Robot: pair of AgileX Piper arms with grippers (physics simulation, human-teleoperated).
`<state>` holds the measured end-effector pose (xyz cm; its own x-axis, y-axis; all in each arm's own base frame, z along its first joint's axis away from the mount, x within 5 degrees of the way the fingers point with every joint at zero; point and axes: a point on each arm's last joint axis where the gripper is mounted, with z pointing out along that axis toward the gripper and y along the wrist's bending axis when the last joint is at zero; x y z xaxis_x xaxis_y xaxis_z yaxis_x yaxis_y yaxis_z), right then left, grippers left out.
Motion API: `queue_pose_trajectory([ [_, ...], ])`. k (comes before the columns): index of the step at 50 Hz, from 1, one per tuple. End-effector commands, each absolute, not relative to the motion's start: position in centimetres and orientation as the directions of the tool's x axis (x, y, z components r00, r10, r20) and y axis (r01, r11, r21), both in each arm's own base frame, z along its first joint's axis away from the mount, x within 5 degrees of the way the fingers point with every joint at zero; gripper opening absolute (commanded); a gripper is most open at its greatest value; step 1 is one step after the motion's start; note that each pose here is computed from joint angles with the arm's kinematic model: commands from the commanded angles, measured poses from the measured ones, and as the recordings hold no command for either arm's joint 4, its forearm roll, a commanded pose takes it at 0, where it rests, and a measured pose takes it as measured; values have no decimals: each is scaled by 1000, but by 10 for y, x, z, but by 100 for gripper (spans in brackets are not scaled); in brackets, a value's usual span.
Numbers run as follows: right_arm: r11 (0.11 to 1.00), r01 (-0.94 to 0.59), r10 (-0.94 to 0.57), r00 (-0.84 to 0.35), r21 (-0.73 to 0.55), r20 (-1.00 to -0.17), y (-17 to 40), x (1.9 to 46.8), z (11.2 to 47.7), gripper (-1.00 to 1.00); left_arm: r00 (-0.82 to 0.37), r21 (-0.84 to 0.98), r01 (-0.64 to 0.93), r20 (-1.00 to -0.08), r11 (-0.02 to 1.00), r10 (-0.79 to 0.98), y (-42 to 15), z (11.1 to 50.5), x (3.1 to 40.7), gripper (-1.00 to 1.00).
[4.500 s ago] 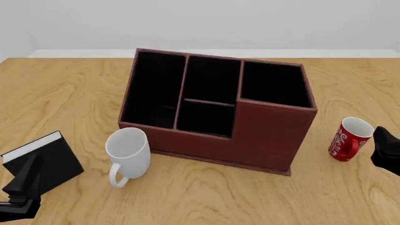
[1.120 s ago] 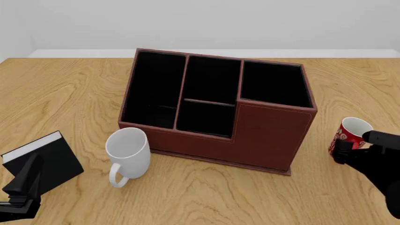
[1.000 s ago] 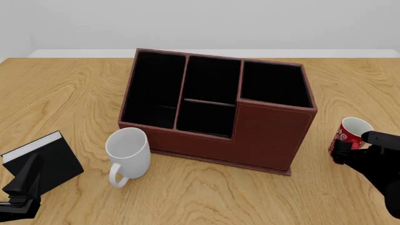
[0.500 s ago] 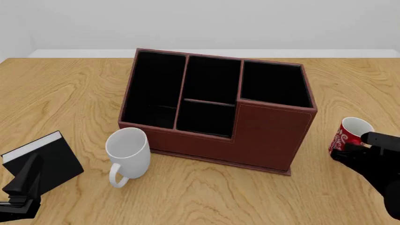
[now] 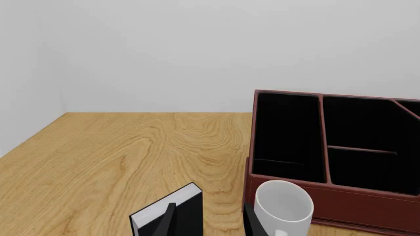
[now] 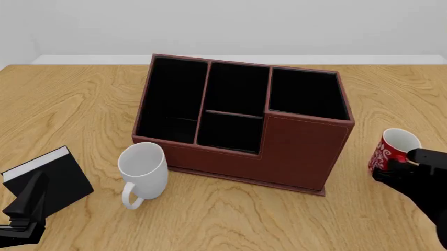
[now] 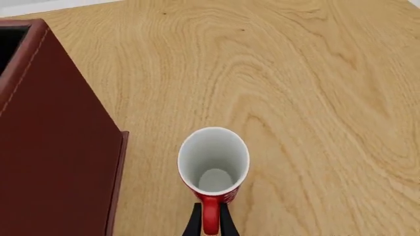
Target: Pick up the red mug and place it to the right of the caddy.
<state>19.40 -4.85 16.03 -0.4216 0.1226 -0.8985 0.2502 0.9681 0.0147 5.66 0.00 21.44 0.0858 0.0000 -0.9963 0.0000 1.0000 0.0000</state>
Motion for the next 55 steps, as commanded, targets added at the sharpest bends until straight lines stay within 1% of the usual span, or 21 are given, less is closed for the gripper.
queue_pose_trajectory([
  [1, 973, 228, 119, -384, 31, -916, -40, 184, 177, -100, 86, 0, 0, -996, 1000, 0, 0, 214, 57, 100],
  [20, 985, 160, 114, -357, 60, -927, -23, 167, 193, -100, 86, 0, 0, -996, 1000, 0, 0, 214, 57, 100],
  [55, 993, 84, 104, -400, 77, -911, -9, 171, 175, -100, 86, 0, 0, -996, 1000, 0, 0, 214, 57, 100],
])
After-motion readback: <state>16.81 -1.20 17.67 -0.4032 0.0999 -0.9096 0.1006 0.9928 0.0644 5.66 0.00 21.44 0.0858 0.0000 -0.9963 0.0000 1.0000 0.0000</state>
